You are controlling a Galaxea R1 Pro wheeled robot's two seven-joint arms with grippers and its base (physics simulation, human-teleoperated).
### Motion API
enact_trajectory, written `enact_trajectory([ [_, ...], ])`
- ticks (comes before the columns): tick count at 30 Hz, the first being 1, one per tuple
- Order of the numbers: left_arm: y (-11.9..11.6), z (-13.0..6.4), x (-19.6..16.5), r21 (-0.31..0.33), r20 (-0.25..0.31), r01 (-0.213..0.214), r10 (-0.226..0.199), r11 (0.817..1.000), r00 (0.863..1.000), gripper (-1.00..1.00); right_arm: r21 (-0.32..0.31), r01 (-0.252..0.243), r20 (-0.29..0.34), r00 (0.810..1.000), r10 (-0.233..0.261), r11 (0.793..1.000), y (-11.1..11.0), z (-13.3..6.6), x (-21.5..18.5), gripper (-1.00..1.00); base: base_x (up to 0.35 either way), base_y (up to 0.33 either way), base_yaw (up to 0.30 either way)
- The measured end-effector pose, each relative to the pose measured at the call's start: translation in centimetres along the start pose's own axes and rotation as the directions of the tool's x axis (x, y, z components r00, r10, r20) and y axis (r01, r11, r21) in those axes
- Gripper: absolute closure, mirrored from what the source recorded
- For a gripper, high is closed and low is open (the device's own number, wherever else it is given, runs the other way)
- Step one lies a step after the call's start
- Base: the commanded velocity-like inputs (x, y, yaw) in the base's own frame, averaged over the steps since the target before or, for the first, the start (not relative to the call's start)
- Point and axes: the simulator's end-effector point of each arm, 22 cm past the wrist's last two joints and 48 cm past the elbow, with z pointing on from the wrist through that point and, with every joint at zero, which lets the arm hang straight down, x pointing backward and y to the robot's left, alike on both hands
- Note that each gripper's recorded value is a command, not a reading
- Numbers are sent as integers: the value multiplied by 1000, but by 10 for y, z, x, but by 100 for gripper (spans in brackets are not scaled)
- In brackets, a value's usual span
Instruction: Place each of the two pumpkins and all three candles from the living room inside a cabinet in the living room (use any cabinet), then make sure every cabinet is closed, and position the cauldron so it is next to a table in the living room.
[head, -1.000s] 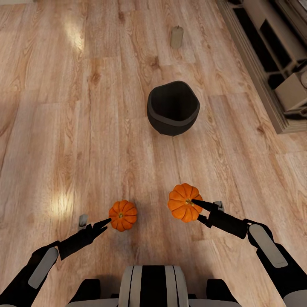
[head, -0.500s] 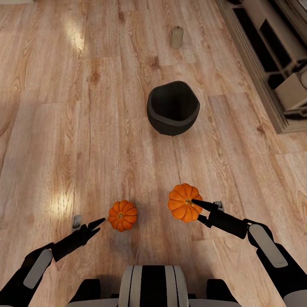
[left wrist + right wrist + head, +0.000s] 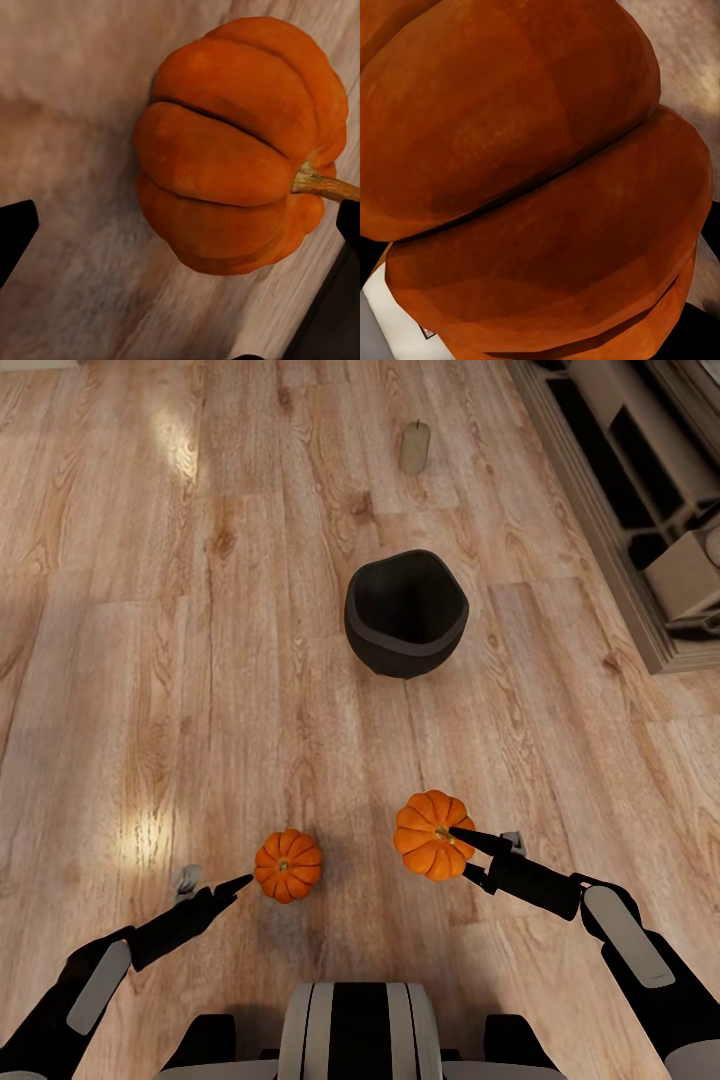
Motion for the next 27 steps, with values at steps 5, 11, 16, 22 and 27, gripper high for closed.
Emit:
enact_trajectory([
  [5,-2,2,1,3,-4,-5,5,1000,1000,-100,0,0,0,1000,0,1000,0,0,0,100,0,0,0],
  [11,-10,11,9,17,-39,-26,27,1000,999,-100,0,1,-1,1000,-1,1000,0,0,0,100,0,0,0],
  [16,-16,18,16,24,-70,-47,49,999,996,-100,-2,1,0,1000,-1,1000,1,0,0,100,0,0,0],
  [22,-16,23,22,17,-88,-61,62,998,994,-100,0,1,0,1000,-1,1000,0,0,0,100,0,0,0],
  [27,-18,27,28,21,-95,-55,56,998,994,-100,1,1,0,1000,-1,1000,0,0,0,100,0,0,0],
])
